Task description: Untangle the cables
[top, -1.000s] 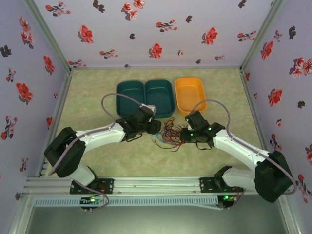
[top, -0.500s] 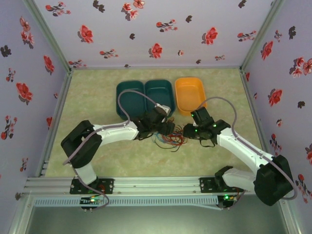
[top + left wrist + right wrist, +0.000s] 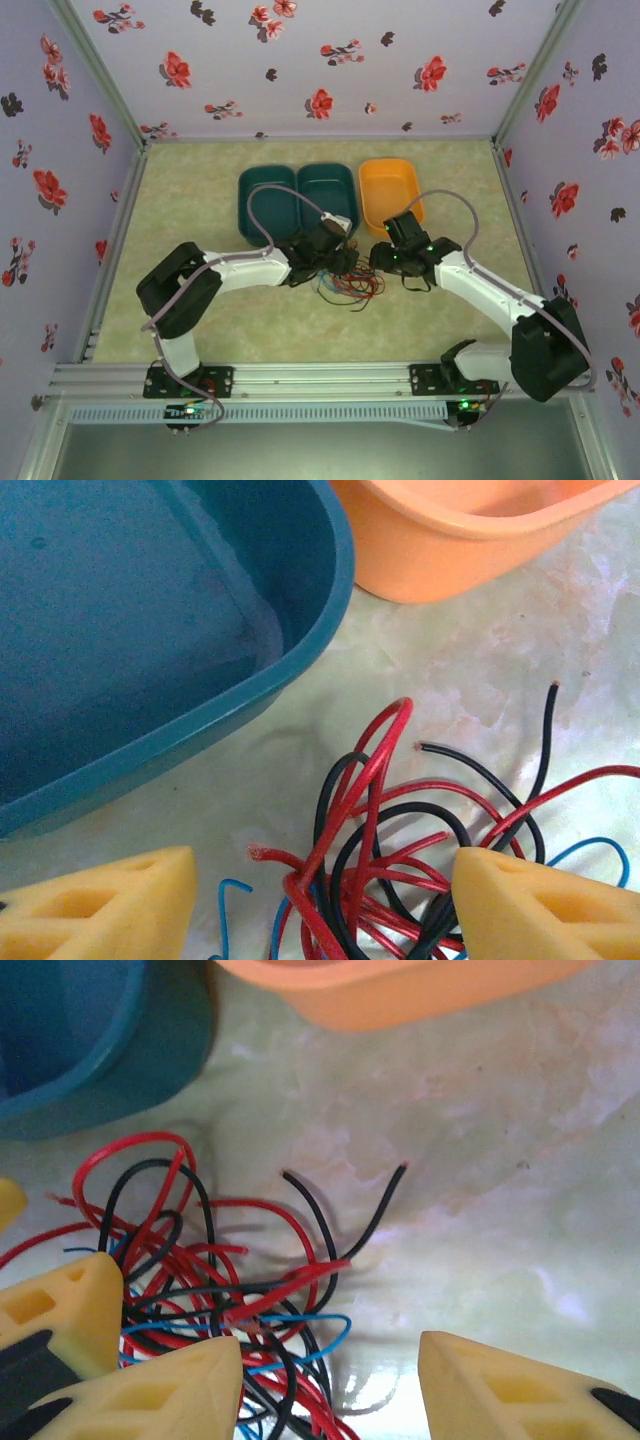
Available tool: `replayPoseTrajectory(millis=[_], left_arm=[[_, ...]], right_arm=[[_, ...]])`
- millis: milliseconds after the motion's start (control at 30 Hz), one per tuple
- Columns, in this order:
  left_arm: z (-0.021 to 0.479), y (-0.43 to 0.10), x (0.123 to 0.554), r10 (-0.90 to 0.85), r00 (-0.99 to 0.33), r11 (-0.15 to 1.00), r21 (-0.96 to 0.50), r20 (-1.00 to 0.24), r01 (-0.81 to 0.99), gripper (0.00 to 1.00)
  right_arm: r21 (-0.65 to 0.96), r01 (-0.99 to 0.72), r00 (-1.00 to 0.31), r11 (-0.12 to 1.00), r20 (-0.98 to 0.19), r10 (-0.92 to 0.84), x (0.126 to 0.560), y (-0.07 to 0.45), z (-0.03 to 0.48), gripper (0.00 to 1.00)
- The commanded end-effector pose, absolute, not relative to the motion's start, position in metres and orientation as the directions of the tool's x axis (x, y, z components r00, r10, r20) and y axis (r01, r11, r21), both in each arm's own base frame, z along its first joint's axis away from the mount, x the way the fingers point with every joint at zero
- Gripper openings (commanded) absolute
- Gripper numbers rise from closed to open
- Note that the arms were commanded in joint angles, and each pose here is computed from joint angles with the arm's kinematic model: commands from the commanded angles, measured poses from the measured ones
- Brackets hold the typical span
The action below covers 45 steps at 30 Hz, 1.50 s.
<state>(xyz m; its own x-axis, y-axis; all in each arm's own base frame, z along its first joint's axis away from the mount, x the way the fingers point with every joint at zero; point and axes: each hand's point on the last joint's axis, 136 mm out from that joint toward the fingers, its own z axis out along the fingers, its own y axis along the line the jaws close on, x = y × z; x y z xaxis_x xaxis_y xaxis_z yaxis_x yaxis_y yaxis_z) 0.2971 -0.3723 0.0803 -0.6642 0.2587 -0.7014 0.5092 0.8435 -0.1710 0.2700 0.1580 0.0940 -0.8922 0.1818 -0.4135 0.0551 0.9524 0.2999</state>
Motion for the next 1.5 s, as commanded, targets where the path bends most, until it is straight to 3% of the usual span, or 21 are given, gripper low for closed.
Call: replayPoseTrajectory(millis=[0,367,567,800,900,1000,1467], left_arm=[[0.087,-0.376,0.308,0.207,-0.650,0.862,-0.178,-0.731,0.474,0.66],[0.079,-0.377,0.311,0.194,-0.657,0.870,-0.182,-0.728,0.459,0.60],[0.072,-0.379,0.313,0.203,-0.663,0.870,-0.178,-0.720,0.460,0.57],[0.066,-0.381,0.313,0.218,-0.672,0.871,-0.170,-0.708,0.461,0.37],[0.065,-0.378,0.311,0.225,-0.680,0.875,-0.163,-0.697,0.456,0.21],[0.061,-0.370,0.306,0.233,-0.697,0.883,-0.152,-0.679,0.443,0.09],[0.034,-0.312,0.278,0.248,-0.766,0.931,-0.071,-0.593,0.357,0.05]], right_arm=[[0.301,0.079,-0.856,0.950,-0.468,0.219,0.292,0.160,0.106,0.52],[0.246,0.082,-0.878,0.966,-0.440,0.186,0.305,0.167,0.087,0.48],[0.202,0.102,-0.877,0.974,-0.445,0.184,0.309,0.162,0.078,0.40],[0.163,0.101,-0.864,0.981,-0.475,0.168,0.310,0.153,0.081,0.11],[0.144,0.101,-0.848,0.984,-0.505,0.161,0.308,0.146,0.092,0.00],[0.122,0.096,-0.822,0.988,-0.550,0.148,0.305,0.137,0.110,0.00],[0.091,0.012,-0.679,0.996,-0.730,0.075,0.278,0.108,0.237,0.00]])
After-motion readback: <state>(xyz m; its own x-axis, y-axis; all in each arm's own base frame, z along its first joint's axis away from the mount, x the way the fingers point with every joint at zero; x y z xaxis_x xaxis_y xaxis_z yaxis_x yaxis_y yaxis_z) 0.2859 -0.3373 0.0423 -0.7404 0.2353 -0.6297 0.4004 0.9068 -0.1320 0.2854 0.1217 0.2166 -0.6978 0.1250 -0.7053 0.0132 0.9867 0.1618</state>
